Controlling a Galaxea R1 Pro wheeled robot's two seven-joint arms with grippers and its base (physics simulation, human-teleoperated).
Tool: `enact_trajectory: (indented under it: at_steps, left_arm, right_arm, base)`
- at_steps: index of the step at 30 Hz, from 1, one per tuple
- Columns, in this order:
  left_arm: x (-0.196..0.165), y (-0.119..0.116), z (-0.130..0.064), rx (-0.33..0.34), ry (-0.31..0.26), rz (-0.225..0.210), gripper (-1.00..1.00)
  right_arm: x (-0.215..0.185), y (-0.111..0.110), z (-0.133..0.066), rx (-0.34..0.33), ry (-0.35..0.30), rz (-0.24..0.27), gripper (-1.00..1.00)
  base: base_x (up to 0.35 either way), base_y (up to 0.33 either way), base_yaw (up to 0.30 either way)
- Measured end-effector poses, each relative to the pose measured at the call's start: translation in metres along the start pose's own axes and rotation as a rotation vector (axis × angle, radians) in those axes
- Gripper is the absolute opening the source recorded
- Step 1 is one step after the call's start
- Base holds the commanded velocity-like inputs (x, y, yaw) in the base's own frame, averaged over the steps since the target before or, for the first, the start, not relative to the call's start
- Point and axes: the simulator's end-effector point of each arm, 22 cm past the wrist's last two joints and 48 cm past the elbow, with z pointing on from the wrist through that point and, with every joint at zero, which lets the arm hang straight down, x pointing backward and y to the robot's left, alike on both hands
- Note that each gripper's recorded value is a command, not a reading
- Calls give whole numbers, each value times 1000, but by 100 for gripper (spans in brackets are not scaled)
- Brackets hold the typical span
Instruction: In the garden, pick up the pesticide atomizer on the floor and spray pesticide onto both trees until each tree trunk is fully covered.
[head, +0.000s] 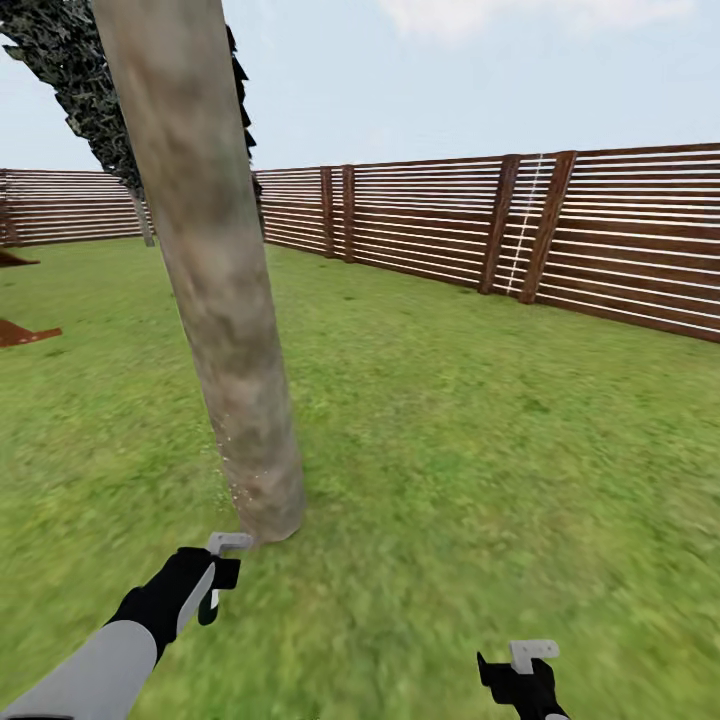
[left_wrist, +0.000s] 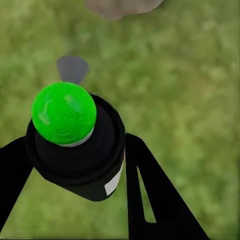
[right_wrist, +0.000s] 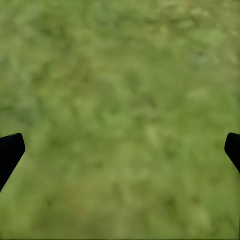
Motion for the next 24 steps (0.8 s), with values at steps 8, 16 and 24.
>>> enact_trajectory:
  at_steps: [8, 16, 24]
  left_arm:
    - [0, -16, 0, 25, -2, -10, -100]
    - [2, -27, 0, 38, 3, -9, -100]
    - [1, -28, 0, 40, 2, -6, -100]
  right_arm:
    - [0, 0, 0, 0, 0, 0, 100]
    - [0, 0, 0, 0, 0, 0, 100]
    - [0, 0, 0, 0, 1, 0, 100]
  base:
    - [0, -5, 276]
    - [236, -106, 50]
    - [127, -215, 104]
